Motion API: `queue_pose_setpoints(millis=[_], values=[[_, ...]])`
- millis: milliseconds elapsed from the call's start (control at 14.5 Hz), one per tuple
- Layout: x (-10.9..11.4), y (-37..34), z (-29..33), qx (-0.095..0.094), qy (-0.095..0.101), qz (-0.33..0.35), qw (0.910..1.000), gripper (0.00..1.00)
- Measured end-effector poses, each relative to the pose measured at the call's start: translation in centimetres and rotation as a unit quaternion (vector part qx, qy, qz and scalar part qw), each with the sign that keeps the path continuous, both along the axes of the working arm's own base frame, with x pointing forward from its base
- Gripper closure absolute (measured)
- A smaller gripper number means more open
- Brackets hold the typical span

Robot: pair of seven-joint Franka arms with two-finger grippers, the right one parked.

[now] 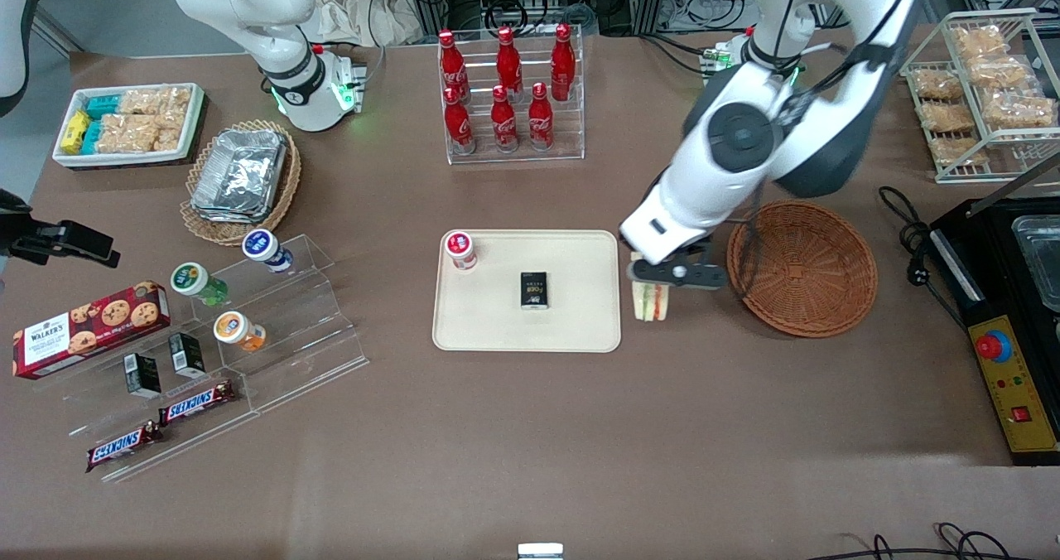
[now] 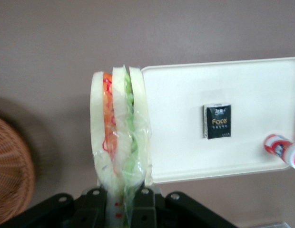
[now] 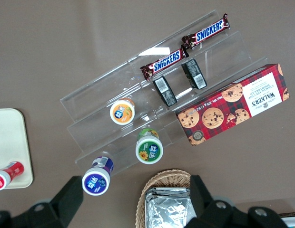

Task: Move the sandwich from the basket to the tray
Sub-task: 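Carry the sandwich over the cream tray beside the tissue pack, then lower the sandwich onto the tray with the left gripper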

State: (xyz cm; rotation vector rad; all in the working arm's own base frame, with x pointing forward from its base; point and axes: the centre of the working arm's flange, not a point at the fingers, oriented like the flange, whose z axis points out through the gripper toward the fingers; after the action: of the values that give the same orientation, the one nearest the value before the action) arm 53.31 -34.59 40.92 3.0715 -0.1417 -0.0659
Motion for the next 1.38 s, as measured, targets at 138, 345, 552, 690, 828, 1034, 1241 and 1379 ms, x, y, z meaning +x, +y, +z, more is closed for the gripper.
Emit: queue_pose_setpoints(millis=[138, 345, 552, 690, 828, 1034, 1241, 1379], values=[[-0.6, -1.5, -4.8, 0.002, -0.003, -0.005, 1.0000, 0.80], [-1.5, -1.8, -10.1, -0.016, -0.008, 0.002, 0.9998, 0.80], [-3.0, -2.8, -13.1, -0.007, -0.010, 0.000, 0.9999, 0.80], [-3.9, -3.7, -14.7, 0.025, -0.026, 0.002, 0.9994, 0.80], [-4.6, -4.4, -16.7, 0.040, -0.035, 0.006, 0.9986, 0.80], [-4.7, -5.1, -17.6, 0.032, -0.040, 0.012, 0.9986, 0.80], [-4.5, -5.2, -17.4, 0.030, -0.042, 0.015, 0.9986, 0.80], [-4.4, -5.2, -17.2, 0.029, -0.043, 0.016, 0.9985, 0.80]])
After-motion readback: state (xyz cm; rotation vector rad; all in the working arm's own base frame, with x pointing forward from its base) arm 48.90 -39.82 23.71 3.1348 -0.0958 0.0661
